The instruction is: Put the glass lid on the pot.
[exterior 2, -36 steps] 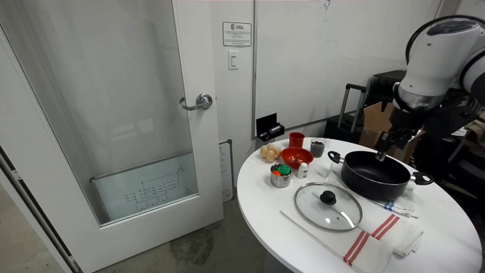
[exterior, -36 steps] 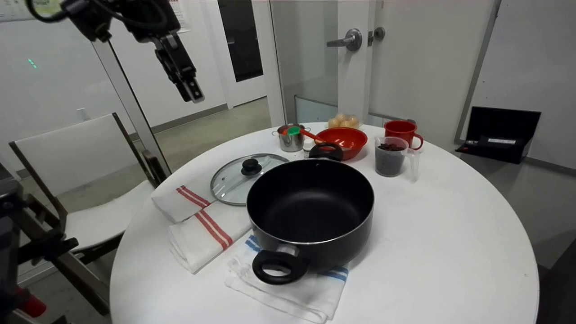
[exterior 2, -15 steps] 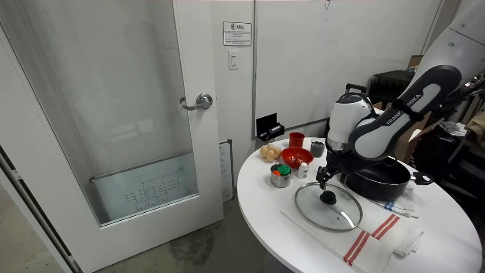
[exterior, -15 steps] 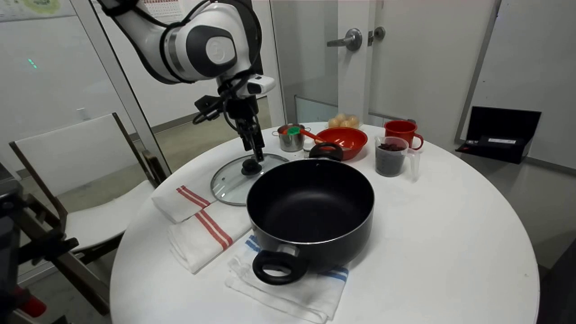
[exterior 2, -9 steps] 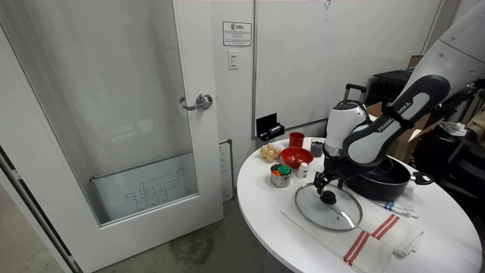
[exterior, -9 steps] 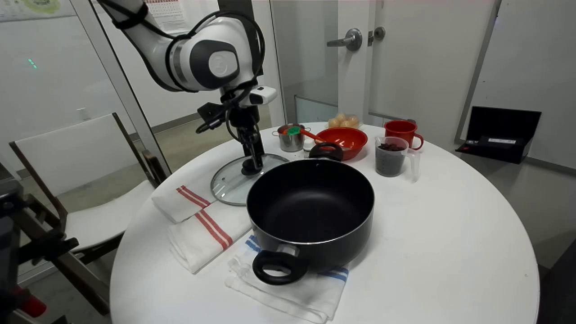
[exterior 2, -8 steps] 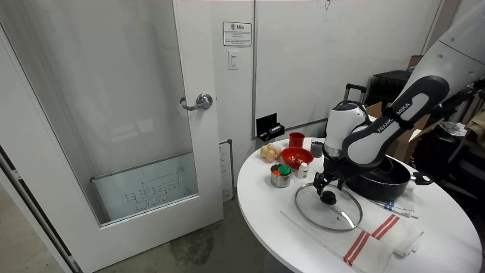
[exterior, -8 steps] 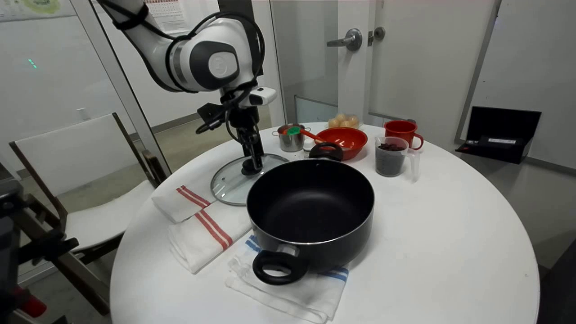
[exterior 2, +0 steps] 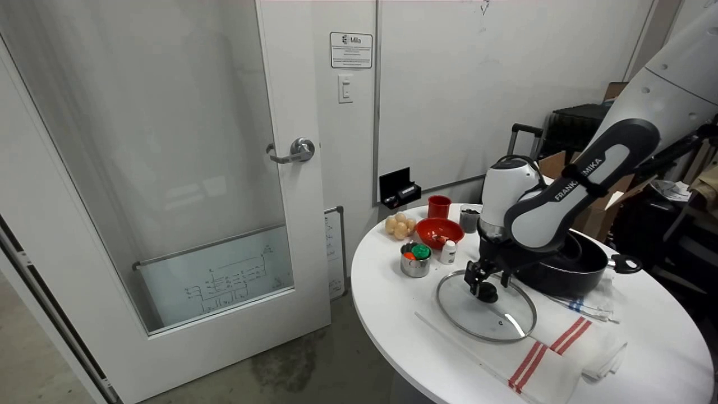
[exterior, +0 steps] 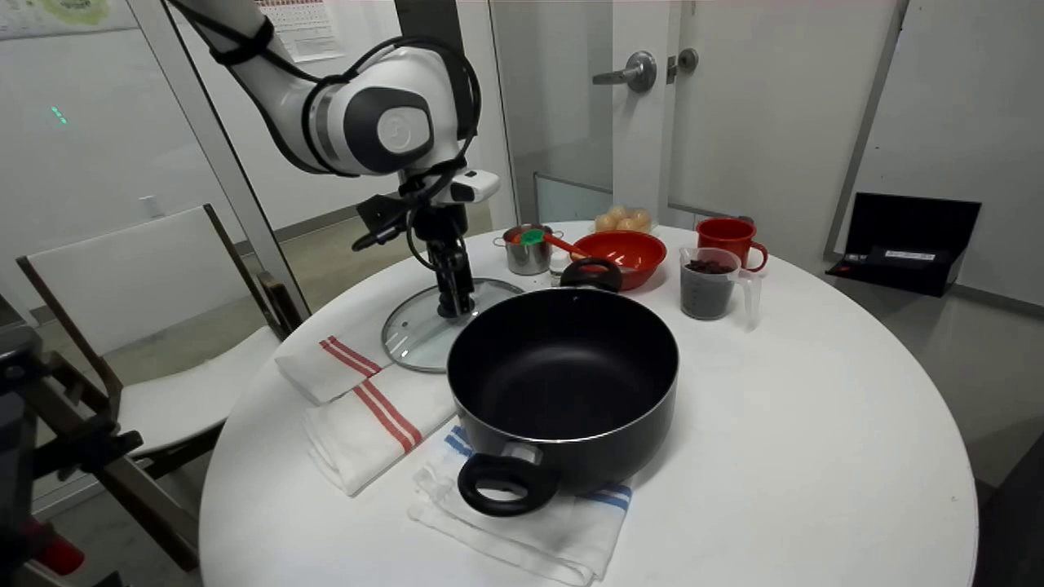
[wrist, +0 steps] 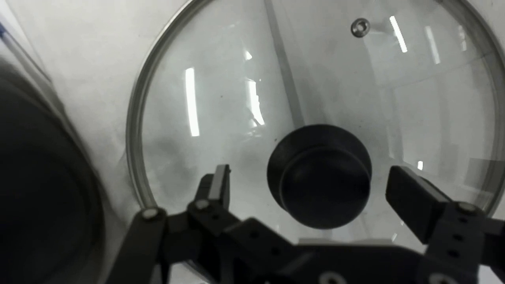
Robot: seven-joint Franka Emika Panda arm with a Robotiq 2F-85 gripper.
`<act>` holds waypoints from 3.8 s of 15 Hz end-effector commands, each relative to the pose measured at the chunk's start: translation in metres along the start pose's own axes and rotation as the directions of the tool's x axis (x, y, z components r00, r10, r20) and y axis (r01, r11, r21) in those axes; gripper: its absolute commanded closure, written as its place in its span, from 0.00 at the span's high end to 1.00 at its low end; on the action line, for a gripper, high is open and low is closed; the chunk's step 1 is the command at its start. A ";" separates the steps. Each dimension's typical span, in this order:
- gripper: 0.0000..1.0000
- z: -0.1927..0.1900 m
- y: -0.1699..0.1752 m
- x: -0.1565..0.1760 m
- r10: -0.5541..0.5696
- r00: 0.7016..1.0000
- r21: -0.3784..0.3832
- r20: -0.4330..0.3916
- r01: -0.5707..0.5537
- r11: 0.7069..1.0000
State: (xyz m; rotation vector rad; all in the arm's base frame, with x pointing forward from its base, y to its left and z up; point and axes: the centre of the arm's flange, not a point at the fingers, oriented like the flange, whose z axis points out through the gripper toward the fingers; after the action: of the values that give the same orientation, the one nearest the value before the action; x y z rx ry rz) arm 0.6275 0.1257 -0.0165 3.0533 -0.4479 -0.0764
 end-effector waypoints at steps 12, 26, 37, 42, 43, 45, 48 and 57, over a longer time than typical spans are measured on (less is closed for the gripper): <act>0.26 -0.011 -0.007 0.008 -0.010 1.000 0.002 -0.011 0.010 1.000; 0.26 -0.124 -0.004 -0.024 -0.043 0.998 0.055 -0.051 0.046 0.997; 0.26 -0.193 0.097 0.003 0.130 0.982 0.023 -0.139 -0.128 0.992; 0.26 -0.190 0.167 0.017 0.249 0.959 0.001 -0.138 -0.251 0.968; 0.26 -0.188 0.181 0.020 0.272 0.953 -0.001 -0.133 -0.274 0.962; 0.26 -0.183 0.205 0.024 0.317 0.940 -0.004 -0.125 -0.320 0.947; 0.26 -0.176 0.236 0.030 0.379 0.919 -0.002 -0.114 -0.381 0.924; 0.26 -0.148 0.268 0.033 0.475 0.878 0.022 -0.063 -0.474 0.880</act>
State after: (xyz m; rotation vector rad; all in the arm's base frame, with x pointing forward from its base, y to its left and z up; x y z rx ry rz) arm 0.5899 -0.1337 0.1475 2.8274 -1.1251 0.0479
